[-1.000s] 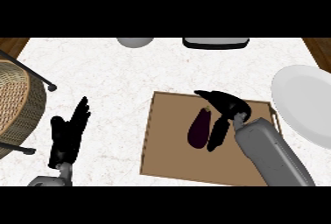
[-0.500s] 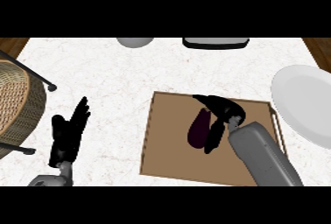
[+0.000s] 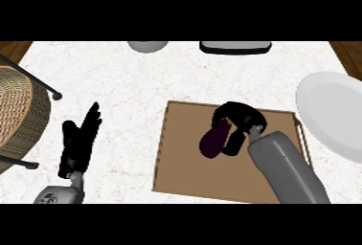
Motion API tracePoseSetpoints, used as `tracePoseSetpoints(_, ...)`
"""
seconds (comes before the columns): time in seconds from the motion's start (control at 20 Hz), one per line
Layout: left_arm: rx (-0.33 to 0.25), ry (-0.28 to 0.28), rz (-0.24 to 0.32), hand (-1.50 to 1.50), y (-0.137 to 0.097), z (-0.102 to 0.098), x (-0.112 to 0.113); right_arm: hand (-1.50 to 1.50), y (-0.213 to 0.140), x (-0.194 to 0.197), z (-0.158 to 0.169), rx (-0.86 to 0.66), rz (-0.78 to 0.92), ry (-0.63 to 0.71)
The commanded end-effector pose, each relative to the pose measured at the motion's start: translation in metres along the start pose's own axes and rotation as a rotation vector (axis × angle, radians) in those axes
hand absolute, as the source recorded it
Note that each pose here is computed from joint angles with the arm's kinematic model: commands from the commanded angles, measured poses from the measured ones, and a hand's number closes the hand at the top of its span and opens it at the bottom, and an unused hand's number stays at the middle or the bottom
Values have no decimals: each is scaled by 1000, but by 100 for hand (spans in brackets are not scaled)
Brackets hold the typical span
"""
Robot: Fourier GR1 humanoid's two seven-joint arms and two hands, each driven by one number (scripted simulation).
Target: Pick the eggplant from the tray and place it in the plate
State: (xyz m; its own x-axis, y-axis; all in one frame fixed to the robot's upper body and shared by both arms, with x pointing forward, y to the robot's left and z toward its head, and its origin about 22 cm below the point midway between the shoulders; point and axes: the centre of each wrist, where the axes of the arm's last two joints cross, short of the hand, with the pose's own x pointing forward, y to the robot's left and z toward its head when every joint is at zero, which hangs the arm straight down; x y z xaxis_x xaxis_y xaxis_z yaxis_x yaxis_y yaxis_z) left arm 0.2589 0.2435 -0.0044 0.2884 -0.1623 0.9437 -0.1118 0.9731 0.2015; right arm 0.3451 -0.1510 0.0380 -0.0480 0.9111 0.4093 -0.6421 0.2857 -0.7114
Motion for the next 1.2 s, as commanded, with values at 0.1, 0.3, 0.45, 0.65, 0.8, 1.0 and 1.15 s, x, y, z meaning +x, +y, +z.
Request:
tracePoseSetpoints(0.1,-2,2,9,0,-3,17,-7,150,4,-1,-5,-69,49,-1)
tracePoseSetpoints(0.3,0,6,-6,0,-4,2,-14,150,-26,-57,7,-283,27,99)
tracePoseSetpoints(0.45,3,-19,5,0,-6,4,-5,150,-53,-93,21,-461,-22,173)
tracePoseSetpoints(0.65,-1,-6,-10,0,0,5,-11,150,-57,-108,29,-685,3,245)
tracePoseSetpoints(0.8,16,0,2,0,13,10,-17,150,-77,-103,53,-777,34,199)
tracePoseSetpoints(1.0,4,1,-1,0,18,13,-16,150,-82,-87,67,-982,-47,182)
tracePoseSetpoints(1.15,17,11,9,0,14,9,-12,150,-110,-89,92,-1153,-27,239)
